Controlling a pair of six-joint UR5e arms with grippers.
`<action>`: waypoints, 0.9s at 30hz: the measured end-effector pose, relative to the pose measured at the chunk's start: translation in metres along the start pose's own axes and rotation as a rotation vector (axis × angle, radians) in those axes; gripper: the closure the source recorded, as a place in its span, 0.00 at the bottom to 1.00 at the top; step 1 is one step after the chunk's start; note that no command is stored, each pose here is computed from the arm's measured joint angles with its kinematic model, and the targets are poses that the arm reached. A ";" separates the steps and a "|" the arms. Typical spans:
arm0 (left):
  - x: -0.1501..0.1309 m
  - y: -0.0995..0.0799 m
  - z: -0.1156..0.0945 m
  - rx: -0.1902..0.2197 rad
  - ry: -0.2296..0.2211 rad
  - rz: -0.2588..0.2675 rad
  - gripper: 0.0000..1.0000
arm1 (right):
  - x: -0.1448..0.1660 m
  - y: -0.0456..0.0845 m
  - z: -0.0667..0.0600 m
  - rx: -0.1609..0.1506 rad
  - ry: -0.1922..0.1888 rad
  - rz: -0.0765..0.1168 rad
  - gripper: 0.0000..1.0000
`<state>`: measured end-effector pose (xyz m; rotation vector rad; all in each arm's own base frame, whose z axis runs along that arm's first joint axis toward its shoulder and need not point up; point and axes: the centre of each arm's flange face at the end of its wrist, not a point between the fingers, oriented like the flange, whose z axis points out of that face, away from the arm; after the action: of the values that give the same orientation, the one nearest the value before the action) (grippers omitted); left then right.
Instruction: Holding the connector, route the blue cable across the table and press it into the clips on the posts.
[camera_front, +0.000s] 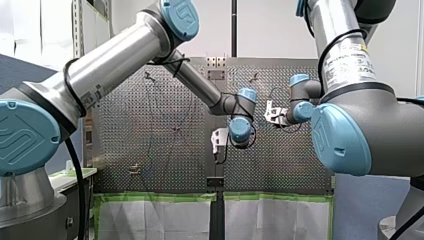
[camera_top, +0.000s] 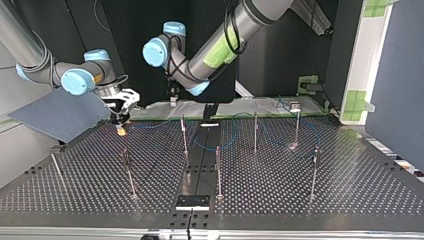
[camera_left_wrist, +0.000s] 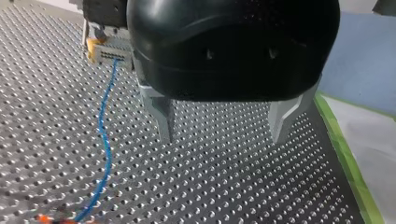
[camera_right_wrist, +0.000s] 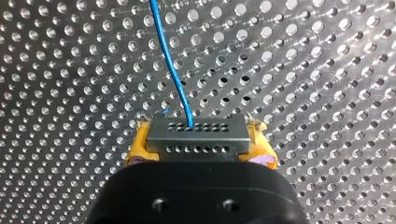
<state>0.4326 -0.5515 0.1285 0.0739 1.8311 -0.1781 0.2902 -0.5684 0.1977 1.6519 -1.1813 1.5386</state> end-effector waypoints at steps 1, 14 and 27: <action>0.001 -0.002 0.003 0.000 -0.003 -0.002 0.00 | 0.000 0.000 0.000 0.000 0.000 0.000 1.00; -0.039 -0.029 0.019 0.004 -0.118 -0.080 0.00 | 0.000 0.007 0.001 -0.009 0.001 0.000 1.00; -0.067 -0.040 0.041 0.008 -0.167 -0.118 0.00 | -0.001 0.008 0.001 -0.010 0.001 0.001 1.00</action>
<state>0.4836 -0.5942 0.1863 -0.0427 1.6686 -0.2673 0.2837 -0.5724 0.1954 1.6444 -1.1874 1.5318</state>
